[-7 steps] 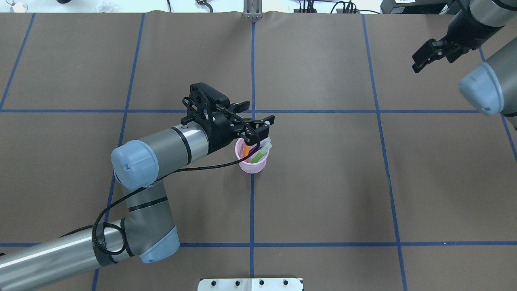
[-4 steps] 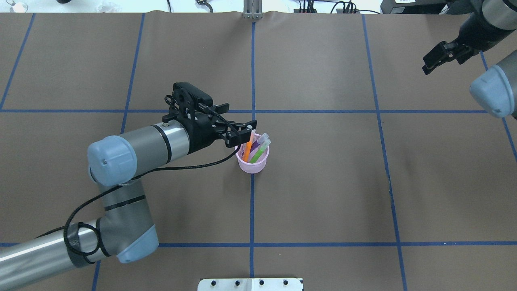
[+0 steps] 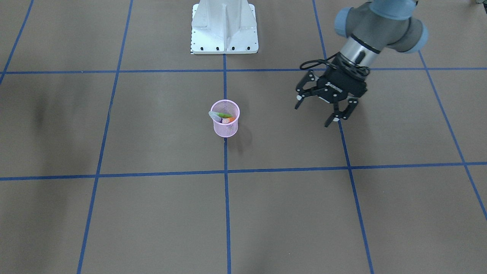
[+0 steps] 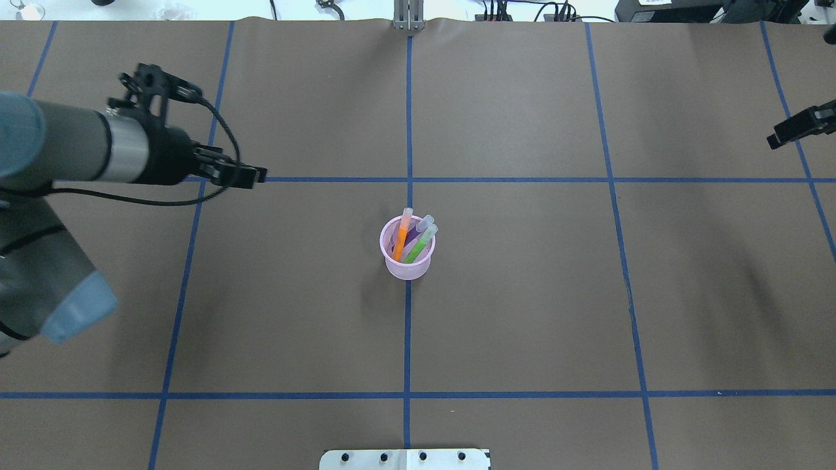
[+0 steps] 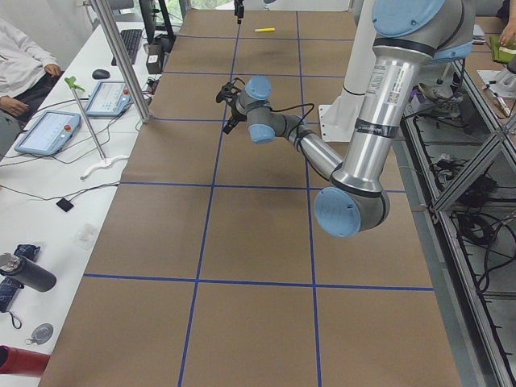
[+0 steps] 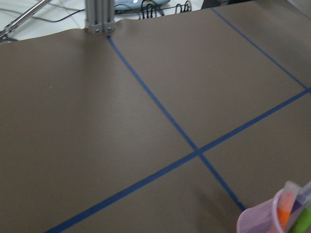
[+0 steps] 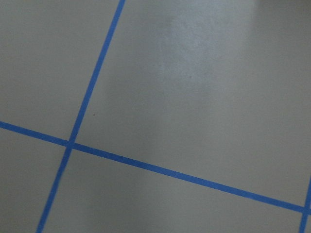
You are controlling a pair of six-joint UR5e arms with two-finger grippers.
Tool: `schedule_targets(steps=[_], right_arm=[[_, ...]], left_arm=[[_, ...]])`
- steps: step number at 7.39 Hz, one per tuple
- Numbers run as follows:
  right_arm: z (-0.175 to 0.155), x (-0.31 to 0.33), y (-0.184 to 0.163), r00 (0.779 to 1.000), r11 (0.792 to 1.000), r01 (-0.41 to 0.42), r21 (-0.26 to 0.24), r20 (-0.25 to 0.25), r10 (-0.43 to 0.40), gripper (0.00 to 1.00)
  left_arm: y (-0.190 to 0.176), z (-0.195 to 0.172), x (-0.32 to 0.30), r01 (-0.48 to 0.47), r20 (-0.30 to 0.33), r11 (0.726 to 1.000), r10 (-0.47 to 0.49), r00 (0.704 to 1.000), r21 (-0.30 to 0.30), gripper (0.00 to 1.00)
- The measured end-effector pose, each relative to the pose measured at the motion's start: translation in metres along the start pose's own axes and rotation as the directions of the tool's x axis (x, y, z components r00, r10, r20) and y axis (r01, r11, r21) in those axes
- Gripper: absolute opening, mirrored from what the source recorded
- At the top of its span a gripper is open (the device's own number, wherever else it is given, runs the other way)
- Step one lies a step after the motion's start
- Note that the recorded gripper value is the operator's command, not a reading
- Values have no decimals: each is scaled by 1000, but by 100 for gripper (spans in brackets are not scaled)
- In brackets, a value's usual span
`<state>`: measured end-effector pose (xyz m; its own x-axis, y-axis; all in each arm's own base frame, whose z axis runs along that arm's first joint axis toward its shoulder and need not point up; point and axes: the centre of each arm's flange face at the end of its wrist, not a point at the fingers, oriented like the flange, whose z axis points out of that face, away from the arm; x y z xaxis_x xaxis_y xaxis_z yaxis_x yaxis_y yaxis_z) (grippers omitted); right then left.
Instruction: Collect pens into pen holder
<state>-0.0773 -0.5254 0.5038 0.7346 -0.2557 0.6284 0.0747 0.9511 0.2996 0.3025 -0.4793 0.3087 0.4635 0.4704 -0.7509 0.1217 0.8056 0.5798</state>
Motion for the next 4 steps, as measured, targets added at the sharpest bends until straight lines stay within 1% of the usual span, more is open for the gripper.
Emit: schedule_targets(steps=[1, 2, 3, 4], right_arm=[[14, 34, 35, 1000, 1000, 13, -2, -9, -13, 100], [27, 65, 72, 1000, 1000, 21, -17, -19, -22, 100], [44, 97, 109, 999, 999, 22, -30, -27, -23, 100], [68, 130, 147, 999, 999, 18, -32, -30, -19, 100]], left_arm=[[6, -28, -49, 7, 19, 999, -6, 1000, -45, 99], [23, -48, -90, -30, 44, 996, 33, 998, -80, 99], [38, -63, -120, -66, 68, 992, 73, 995, -103, 99], [48, -71, -136, -88, 82, 989, 98, 992, -115, 99]])
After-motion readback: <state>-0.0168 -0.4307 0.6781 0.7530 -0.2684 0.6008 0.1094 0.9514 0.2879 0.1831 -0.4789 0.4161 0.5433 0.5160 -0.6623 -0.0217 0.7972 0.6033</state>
